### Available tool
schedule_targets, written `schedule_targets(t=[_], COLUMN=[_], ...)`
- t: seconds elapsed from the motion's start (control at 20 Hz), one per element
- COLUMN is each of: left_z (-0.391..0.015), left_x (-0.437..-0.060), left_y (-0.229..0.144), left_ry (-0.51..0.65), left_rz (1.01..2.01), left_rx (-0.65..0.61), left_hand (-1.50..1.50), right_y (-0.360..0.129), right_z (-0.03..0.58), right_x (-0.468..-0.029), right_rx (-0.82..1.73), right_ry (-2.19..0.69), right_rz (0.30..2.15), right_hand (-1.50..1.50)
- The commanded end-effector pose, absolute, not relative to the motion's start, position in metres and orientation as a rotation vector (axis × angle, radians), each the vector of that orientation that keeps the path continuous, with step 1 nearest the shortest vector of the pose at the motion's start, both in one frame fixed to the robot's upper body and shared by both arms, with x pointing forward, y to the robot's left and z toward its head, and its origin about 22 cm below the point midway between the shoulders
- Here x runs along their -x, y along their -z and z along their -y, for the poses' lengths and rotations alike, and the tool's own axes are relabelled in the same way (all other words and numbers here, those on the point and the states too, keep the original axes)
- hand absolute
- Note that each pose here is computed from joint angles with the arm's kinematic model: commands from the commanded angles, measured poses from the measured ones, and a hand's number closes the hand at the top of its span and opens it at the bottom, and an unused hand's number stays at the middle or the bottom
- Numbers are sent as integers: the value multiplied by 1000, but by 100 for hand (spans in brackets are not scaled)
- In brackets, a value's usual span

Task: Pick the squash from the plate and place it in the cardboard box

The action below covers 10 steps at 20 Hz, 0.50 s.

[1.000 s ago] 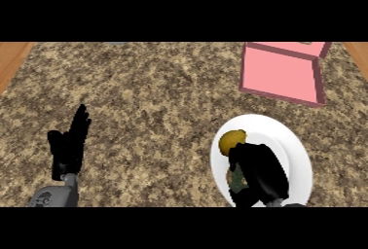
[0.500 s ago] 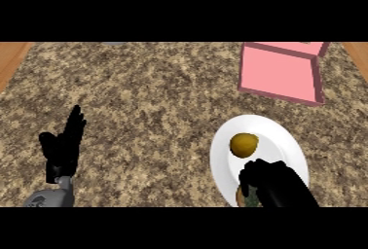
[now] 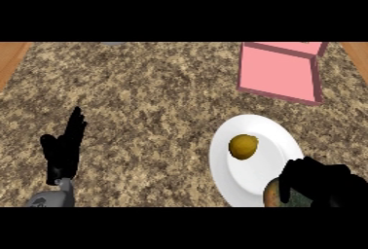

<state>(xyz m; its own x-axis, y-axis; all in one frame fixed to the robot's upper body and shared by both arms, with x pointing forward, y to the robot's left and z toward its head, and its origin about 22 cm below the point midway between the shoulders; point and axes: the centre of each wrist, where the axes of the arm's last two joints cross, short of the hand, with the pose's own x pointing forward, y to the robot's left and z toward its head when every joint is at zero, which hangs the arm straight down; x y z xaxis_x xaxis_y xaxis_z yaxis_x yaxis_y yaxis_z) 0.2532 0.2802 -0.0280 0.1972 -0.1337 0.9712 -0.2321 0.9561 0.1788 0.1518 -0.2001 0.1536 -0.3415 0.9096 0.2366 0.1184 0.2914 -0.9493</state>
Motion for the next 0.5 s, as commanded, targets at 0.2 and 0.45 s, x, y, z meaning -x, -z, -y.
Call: schedule_targets(t=[0.2,0.45], left_z=[-268,-276], left_x=[-253,-258], left_y=[26,36], left_ry=[-57,-66], left_rz=[1385,1391], left_rx=[-303,-307], left_hand=[0,0], right_y=[-224,-227], right_z=[225,253], right_x=[-150,-207], right_rx=[1054,1049], right_ry=[-1017,-866], right_rz=[1803,1847], right_hand=[150,150])
